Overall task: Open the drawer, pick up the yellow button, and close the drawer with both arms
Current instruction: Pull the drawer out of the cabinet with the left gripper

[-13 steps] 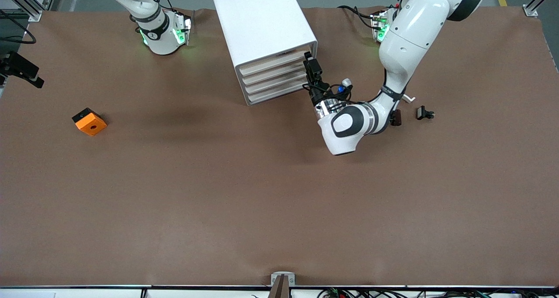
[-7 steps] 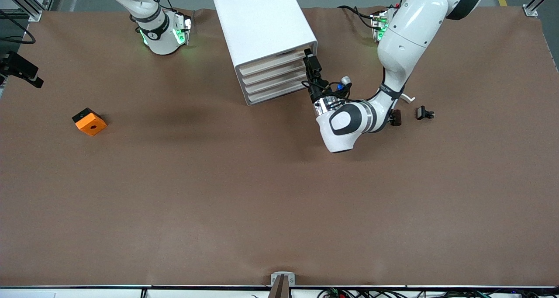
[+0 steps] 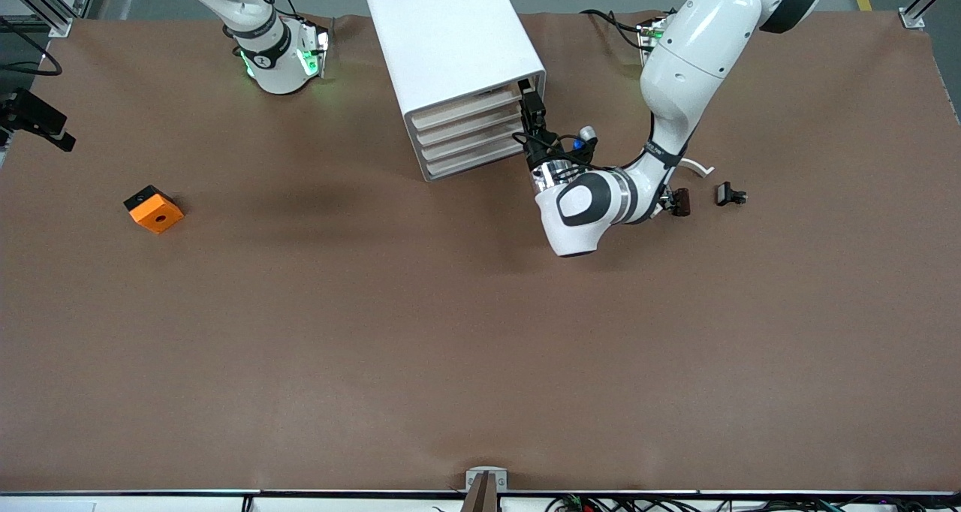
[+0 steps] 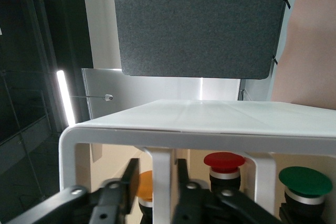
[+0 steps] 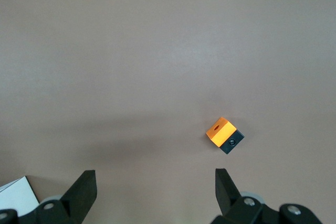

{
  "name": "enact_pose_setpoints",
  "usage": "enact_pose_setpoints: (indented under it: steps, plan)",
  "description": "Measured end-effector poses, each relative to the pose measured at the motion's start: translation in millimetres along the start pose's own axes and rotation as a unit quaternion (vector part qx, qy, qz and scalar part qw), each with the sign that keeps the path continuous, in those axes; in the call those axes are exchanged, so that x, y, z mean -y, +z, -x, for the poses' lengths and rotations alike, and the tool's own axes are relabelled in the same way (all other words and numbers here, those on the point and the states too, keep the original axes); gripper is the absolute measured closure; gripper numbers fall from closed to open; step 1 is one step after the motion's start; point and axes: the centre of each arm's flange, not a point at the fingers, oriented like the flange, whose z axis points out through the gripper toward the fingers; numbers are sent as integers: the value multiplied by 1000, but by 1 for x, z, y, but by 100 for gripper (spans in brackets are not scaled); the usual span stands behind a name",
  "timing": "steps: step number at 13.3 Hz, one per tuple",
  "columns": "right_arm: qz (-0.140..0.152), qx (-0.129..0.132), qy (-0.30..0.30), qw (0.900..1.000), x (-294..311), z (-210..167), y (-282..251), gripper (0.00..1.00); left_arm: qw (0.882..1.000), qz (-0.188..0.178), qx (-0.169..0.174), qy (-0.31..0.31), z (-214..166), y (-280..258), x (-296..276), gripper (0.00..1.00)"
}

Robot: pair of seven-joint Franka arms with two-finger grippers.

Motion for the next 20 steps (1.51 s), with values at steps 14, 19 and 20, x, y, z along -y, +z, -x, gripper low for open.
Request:
enact_pose_setpoints:
  steps: [14,19,20]
  plan:
    - [0,3,0,1000,1,-1,3,0,1000,17,14,2,-2,-11,0,85]
    - [1,21,-3,1000,4,-14,23,0,997,58,49,7,-20,-65,19,88]
    - [2,26,-4,1000,5,-20,31,0,997,62,49,7,-19,-66,20,90]
